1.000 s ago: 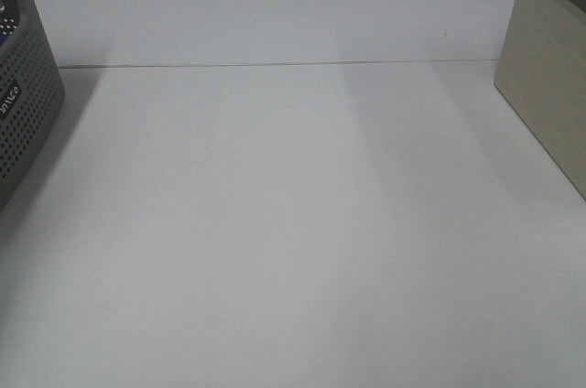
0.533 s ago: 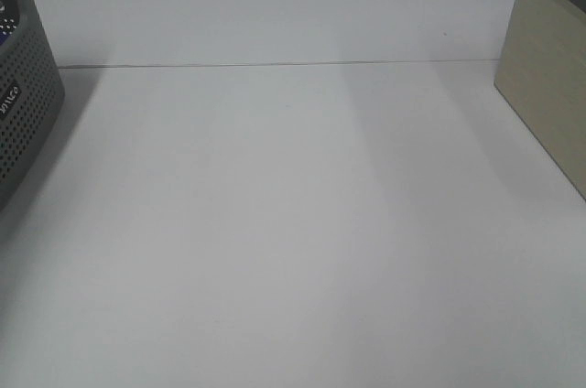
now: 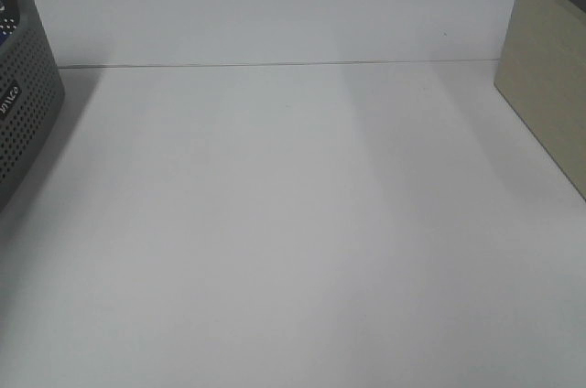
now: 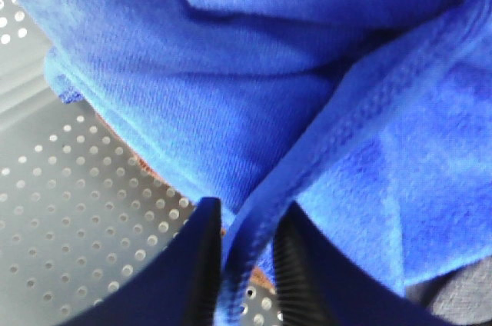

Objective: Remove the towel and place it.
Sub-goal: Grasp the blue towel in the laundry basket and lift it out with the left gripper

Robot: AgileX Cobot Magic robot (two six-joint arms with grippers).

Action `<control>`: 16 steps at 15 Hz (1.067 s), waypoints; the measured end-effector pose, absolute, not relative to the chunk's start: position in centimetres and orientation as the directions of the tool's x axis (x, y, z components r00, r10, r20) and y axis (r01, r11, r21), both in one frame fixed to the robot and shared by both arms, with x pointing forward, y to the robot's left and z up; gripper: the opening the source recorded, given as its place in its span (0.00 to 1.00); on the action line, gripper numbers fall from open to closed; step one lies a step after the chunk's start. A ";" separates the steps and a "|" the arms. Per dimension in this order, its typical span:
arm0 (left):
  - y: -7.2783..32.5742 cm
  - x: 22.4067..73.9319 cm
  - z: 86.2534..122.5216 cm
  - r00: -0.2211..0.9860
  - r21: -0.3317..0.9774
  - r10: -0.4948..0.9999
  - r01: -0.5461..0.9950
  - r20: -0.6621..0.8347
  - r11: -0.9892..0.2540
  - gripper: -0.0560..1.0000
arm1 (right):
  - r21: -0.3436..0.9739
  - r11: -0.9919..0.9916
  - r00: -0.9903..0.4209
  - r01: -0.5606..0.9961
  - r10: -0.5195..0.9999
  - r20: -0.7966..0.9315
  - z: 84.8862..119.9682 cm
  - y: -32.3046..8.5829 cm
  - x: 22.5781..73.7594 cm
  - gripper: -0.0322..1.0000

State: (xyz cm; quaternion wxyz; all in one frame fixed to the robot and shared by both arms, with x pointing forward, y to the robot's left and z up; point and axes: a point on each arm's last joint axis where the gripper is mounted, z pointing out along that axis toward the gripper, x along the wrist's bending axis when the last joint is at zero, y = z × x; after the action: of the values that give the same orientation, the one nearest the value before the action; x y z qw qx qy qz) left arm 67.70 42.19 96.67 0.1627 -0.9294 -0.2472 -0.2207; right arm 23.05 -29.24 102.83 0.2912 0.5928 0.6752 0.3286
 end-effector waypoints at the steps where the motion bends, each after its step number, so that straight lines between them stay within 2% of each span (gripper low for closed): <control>1: 42.1 67.6 96.7 0.789 -0.212 0.378 0.525 0.484 -0.825 0.14 | 0.789 0.081 -0.128 0.609 0.992 -0.004 102.8 -29.2 23.0 0.78; 2: 42.1 67.4 96.7 0.801 -0.241 0.371 0.520 0.469 -0.819 0.06 | 0.789 0.081 -0.128 0.609 0.992 -0.004 102.8 -29.2 23.0 0.78; 4: 42.3 67.0 97.3 0.811 -0.278 0.367 0.521 0.456 -0.807 0.05 | 0.789 0.081 -0.128 0.609 0.992 -0.004 102.8 -29.2 23.0 0.78; 6: 42.2 66.6 99.6 0.792 -0.271 0.378 0.543 0.480 -0.795 0.05 | 0.789 0.081 -0.128 0.609 0.992 -0.004 102.8 -29.2 23.0 0.78; 8: 40.8 65.9 104.0 0.741 -0.198 0.393 0.569 0.544 -0.798 0.05 | 0.789 0.081 -0.128 0.609 0.992 -0.004 102.8 -29.2 23.0 0.78; 11: 36.6 64.4 111.9 0.634 -0.025 0.381 0.534 0.673 -0.845 0.05 | 0.789 0.081 -0.128 0.609 0.992 -0.003 102.8 -29.2 23.0 0.78; 16: 34.0 60.2 120.5 0.476 0.124 0.372 0.473 0.797 -0.872 0.05 | 0.789 0.080 -0.129 0.609 0.992 -0.001 102.8 -29.2 23.0 0.78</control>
State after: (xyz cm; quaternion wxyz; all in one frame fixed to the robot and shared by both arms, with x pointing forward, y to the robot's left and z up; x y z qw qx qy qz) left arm 60.18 34.03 120.53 0.0565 -0.8572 -0.2463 -0.4487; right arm 23.05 -29.22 102.83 0.2901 0.5927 0.6752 0.3296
